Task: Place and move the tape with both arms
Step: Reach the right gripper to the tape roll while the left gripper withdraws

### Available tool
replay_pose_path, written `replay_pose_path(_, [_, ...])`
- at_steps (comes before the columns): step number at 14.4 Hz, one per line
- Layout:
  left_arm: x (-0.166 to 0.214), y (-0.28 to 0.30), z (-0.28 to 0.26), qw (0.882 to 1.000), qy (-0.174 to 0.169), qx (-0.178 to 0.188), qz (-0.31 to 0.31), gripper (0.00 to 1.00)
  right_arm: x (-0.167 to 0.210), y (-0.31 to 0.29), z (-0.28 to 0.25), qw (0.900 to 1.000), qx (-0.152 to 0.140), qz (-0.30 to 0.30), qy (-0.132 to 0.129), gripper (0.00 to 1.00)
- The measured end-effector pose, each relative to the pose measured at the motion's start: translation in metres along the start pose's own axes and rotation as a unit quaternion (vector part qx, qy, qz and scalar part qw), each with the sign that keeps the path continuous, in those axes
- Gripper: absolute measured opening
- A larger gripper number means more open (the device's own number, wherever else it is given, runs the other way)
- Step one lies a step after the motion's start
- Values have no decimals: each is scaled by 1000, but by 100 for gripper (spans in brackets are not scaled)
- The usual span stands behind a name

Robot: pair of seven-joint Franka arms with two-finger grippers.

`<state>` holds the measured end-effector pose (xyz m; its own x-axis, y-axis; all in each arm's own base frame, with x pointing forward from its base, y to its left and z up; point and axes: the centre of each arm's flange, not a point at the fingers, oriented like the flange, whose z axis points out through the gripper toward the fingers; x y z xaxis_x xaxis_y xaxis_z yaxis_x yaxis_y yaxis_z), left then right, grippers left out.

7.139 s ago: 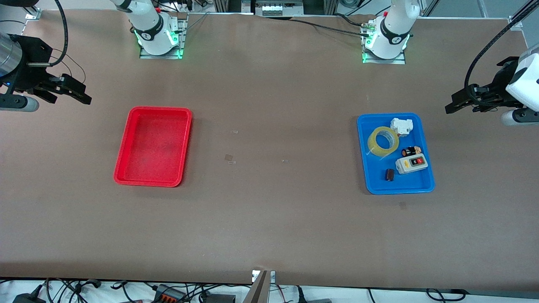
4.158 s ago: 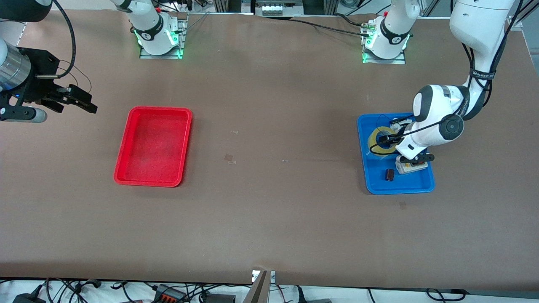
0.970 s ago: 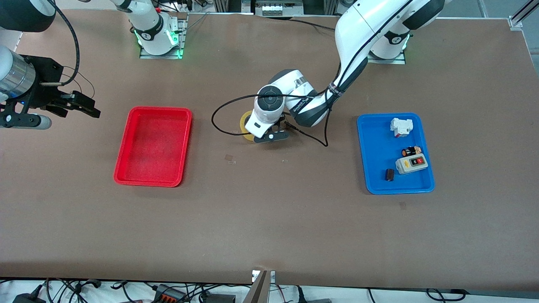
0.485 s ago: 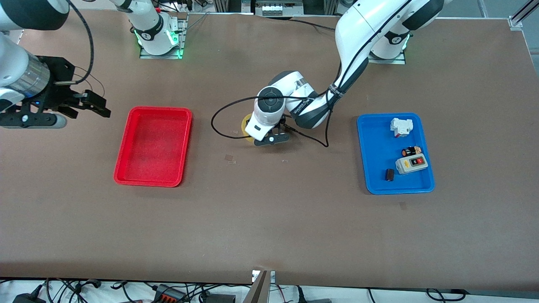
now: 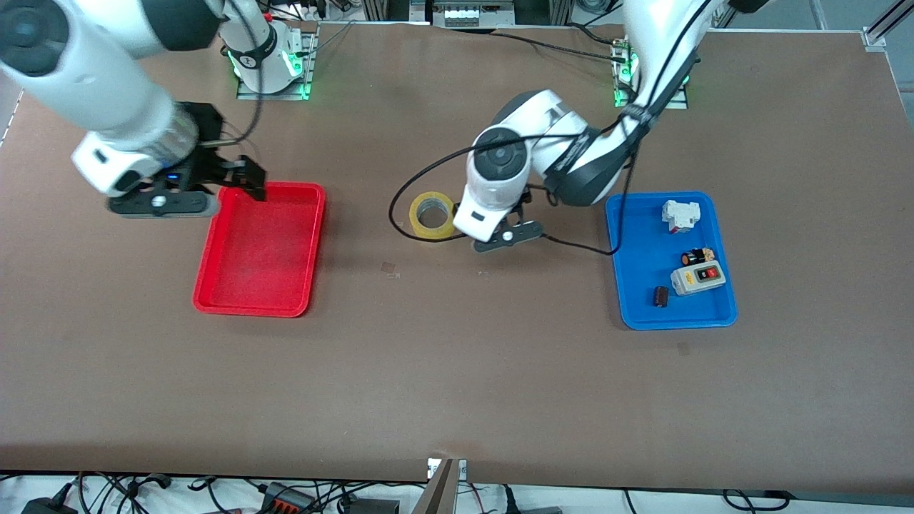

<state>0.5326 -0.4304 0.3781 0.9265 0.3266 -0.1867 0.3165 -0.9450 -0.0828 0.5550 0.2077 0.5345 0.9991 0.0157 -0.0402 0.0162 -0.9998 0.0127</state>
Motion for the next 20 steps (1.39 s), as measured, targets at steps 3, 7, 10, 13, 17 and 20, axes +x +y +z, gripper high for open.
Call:
replay_pose_path(3, [31,-50,-45,1000,7,8,-5,100,-13,-57,38,1000,-1,5,0,98])
replay_pose_path(7, [89,-137,-87,1000,0,17,1,100,-35,-133,103,1000,-10,12,-12,98])
replay_pose_path(10, [122,-202,-114,1000,-2,16,1,100,-44,-174,156,999,-16,19,-20,98])
replay_pose_path(13, [143,-254,-136,1000,4,9,-11,100,-50,-198,209,999,-15,19,-20,98])
replay_pose_path(17, [156,-306,-165,1000,2,7,-12,100,-74,-215,273,1000,-8,12,-11,98])
replay_pose_path(20, [174,-346,-169,1000,-2,-1,5,100,-86,-221,296,1000,-5,13,-8,98])
